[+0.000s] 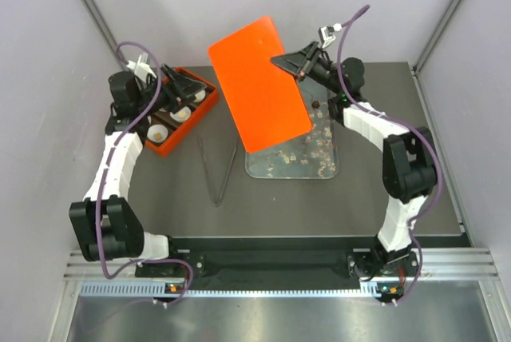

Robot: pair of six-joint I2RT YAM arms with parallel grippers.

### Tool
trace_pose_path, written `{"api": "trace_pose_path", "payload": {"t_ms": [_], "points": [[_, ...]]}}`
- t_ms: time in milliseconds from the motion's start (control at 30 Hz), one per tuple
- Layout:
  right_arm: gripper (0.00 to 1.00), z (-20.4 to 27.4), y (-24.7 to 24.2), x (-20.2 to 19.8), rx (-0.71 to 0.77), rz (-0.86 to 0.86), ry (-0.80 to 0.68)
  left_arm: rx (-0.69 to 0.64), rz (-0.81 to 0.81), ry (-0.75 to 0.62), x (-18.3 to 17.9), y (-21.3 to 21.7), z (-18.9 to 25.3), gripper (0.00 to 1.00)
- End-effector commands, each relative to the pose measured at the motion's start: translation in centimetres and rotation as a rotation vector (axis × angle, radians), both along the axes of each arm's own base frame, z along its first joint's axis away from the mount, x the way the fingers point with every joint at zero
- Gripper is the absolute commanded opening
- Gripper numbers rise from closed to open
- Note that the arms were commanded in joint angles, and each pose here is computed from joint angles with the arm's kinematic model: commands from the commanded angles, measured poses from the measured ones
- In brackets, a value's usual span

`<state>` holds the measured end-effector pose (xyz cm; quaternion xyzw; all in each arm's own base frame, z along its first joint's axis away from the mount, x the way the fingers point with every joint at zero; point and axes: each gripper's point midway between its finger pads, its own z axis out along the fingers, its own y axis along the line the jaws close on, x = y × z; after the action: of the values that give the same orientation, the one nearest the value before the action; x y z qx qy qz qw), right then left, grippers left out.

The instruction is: Pack the chocolate

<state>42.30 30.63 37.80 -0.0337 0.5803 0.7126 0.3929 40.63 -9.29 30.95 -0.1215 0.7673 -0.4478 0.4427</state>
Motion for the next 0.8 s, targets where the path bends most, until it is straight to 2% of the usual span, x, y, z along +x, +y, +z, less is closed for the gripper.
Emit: {"api": "trace_pose_path", "payload": {"t_ms": [0, 167, 333, 433, 467, 667, 767], "points": [[0.0, 4.3, 1.1, 1.2, 0.184, -0.026, 0.008, -0.139, -0.247, -0.246, -3.3, -3.2, 5.8, 0.84], [0.0, 3.9, 4.0, 1.6, 0.295, 0.049, 0.086, -0.175, -0.274, -0.227, -3.2, -3.5, 4.4, 0.85], [0.0, 3.8, 5.3, 1.5, 0.328, 0.081, 0.104, -0.161, -0.261, -0.179, -2.0, -3.3, 2.8, 0.85], [0.0, 3.6, 5.2, 1.5, 0.356, 0.095, 0.116, -0.079, -0.255, -0.18, -1.4, -3.0, 1.7, 0.85], [0.0, 3.2, 5.2, 1.5, 0.352, 0.099, 0.119, -0.072, -0.242, -0.095, -1.6, -2.8, 0.2, 0.85], [0.0, 2.0, 5.1, 2.5, 0.336, 0.089, 0.125, 0.026, -0.158, -0.063, -1.6, -1.7, -0.7, 0.85], [0.0, 2.3, 5.1, 2.5, 0.341, 0.097, 0.112, 0.062, -0.12, -0.002, -1.5, -1.0, -2.8, 0.86]]}}
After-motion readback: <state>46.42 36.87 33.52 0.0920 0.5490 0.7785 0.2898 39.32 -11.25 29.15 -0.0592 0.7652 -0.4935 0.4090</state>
